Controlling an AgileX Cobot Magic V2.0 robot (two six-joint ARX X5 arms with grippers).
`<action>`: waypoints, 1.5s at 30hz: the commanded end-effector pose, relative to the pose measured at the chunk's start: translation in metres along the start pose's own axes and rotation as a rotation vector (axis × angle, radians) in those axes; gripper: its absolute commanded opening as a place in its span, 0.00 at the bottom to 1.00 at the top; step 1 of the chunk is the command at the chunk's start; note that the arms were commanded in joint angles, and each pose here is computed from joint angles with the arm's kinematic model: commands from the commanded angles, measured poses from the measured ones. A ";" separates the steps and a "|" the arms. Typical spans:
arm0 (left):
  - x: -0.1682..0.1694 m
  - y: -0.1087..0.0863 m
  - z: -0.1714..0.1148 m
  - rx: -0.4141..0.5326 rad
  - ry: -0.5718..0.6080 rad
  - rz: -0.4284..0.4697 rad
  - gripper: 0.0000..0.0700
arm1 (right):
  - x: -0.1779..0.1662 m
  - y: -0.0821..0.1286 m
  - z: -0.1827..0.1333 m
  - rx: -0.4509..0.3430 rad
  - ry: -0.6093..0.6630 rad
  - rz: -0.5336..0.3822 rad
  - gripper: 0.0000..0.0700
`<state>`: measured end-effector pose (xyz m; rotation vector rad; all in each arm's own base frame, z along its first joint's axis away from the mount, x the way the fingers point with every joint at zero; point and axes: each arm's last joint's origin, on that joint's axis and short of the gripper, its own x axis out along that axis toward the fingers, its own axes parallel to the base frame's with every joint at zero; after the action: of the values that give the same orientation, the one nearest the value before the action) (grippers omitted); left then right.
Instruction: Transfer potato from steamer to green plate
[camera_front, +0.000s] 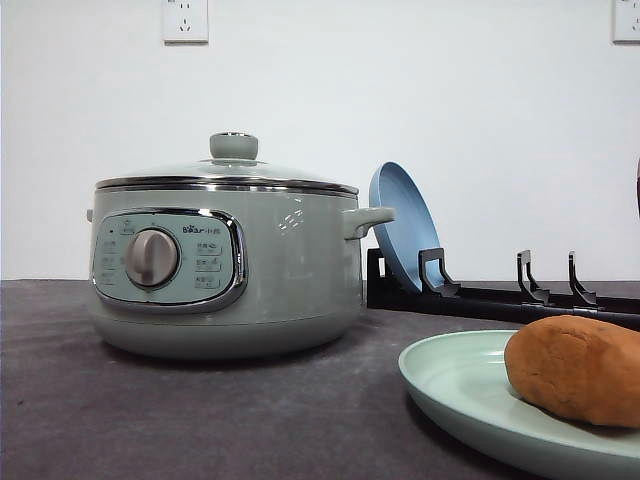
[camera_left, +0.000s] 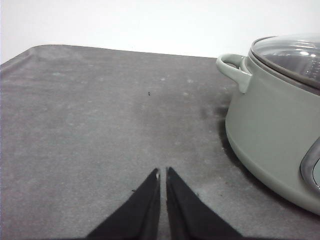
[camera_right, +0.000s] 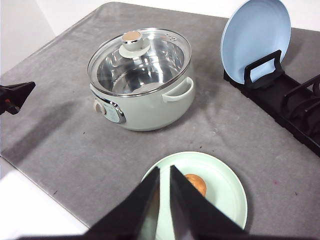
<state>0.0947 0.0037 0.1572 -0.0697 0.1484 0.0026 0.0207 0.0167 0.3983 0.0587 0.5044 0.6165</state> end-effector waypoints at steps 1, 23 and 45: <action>0.002 0.001 -0.008 0.015 0.030 0.001 0.02 | -0.003 0.001 0.004 -0.015 -0.021 0.007 0.04; 0.002 0.001 -0.008 0.015 0.030 0.001 0.02 | 0.076 -0.050 -0.049 -0.097 -0.348 -0.360 0.03; 0.002 0.001 -0.008 0.015 0.030 0.001 0.02 | 0.147 -0.100 -0.169 -0.064 -0.469 -0.540 0.02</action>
<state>0.0947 0.0037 0.1572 -0.0697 0.1491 0.0027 0.0978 0.0028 0.1676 0.0021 0.0420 0.0902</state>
